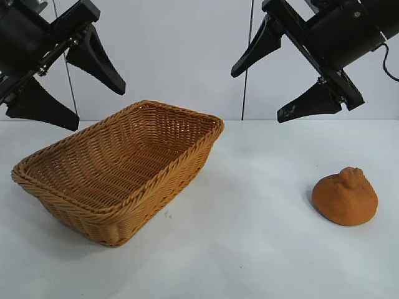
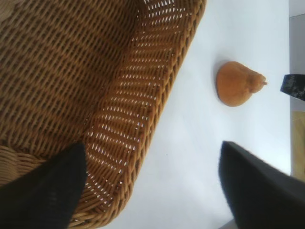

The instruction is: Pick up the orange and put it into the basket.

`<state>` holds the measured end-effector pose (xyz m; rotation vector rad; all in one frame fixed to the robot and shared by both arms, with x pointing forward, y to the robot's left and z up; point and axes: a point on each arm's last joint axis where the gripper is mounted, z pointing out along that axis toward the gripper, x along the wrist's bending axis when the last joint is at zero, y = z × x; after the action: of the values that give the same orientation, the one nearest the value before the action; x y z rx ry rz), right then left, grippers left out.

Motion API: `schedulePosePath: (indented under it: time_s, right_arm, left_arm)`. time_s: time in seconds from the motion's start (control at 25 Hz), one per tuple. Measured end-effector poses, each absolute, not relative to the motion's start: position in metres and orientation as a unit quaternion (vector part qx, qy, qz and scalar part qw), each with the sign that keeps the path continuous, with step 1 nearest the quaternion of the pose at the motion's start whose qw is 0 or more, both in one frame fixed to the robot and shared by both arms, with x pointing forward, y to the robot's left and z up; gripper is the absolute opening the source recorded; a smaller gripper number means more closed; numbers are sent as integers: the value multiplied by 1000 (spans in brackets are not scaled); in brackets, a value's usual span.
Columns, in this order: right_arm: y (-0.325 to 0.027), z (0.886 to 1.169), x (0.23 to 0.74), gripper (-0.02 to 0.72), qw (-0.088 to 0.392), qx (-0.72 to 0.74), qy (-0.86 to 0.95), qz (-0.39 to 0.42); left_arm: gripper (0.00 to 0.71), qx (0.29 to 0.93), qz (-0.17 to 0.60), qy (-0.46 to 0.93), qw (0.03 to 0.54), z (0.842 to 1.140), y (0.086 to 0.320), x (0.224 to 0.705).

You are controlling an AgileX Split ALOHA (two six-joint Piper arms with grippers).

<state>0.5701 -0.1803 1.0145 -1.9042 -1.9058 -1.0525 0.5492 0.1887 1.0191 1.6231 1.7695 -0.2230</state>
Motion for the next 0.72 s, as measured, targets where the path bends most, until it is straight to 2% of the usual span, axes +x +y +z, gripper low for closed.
schedulePosePath:
  time_s: [0.72]
  right_arm:
    - [-180,1015,570,610,124,-653,-654,-361]
  left_arm:
    - [549,627,-83,686,359,1019,189,550]
